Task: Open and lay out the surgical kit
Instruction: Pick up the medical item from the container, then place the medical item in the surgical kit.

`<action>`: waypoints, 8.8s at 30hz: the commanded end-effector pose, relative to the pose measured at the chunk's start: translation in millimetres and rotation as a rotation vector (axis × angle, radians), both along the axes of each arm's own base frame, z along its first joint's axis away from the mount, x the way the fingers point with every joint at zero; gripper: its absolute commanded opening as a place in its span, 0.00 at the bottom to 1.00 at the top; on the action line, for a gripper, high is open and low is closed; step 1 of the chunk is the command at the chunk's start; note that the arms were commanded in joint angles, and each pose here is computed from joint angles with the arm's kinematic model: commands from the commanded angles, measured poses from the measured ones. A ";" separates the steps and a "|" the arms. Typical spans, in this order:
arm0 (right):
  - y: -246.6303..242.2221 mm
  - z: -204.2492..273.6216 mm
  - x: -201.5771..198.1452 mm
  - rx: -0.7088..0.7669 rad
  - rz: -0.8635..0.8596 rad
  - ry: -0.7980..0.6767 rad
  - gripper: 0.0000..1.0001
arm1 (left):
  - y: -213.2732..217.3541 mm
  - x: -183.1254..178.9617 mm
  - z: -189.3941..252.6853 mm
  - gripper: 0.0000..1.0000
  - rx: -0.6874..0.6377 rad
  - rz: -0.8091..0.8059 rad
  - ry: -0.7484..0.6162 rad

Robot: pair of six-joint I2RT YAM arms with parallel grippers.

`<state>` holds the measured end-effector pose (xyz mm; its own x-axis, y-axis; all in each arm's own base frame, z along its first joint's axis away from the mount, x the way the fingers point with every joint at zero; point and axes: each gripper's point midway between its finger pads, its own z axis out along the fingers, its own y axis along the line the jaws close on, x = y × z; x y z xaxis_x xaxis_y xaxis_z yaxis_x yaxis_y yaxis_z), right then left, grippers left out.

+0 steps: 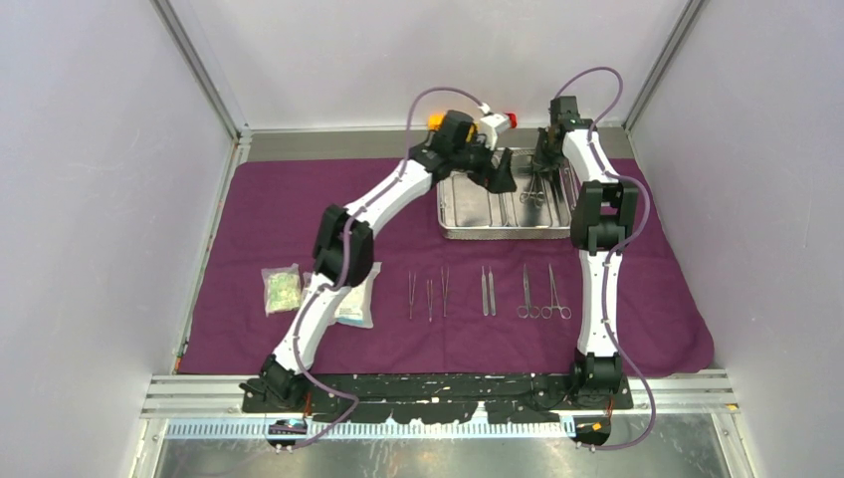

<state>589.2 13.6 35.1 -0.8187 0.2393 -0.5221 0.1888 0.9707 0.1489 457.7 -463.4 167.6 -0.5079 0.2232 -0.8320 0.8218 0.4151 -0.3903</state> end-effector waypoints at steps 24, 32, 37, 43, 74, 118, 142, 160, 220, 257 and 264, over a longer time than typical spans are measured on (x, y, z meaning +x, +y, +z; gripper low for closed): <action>-8.5 4.8 -15.6 0.030 -0.023 0.046 0.00 | -92.1 17.5 -58.0 0.77 0.259 0.005 -0.641; -8.4 0.3 -17.9 0.035 -0.026 0.061 0.00 | -107.3 21.4 -62.8 0.72 0.197 0.034 -0.678; -7.8 -0.9 -19.3 0.039 -0.025 0.068 0.00 | -116.1 23.1 -64.3 0.71 0.167 0.059 -0.705; -8.5 -2.2 -20.5 0.039 -0.025 0.075 0.00 | -118.5 30.8 -67.3 0.68 0.161 0.102 -0.746; -12.6 -9.6 -29.0 0.040 -0.015 0.127 0.00 | -134.5 38.1 -81.1 0.54 0.122 0.090 -0.948; -14.1 53.1 -3.4 0.178 -0.027 -0.008 0.36 | -105.4 10.9 -53.4 0.00 0.197 -0.147 -0.962; -2.3 187.2 0.5 0.405 0.054 -0.281 0.33 | -35.3 14.4 111.0 0.00 0.169 -0.066 -0.872; 69.2 268.9 -124.0 0.494 0.775 -0.579 0.48 | 114.8 -48.3 211.0 0.00 0.011 0.120 -0.354; 207.1 225.3 -312.2 0.715 1.387 -0.188 0.01 | 132.9 -164.1 160.9 0.00 -0.307 -0.160 0.168; 153.4 237.1 -170.5 0.535 0.536 -0.302 0.52 | 175.7 -105.3 170.0 0.00 -0.168 0.176 0.002; 169.1 261.3 -153.8 0.769 0.337 -0.335 0.53 | 183.8 -61.1 180.2 0.00 -0.163 0.390 -0.047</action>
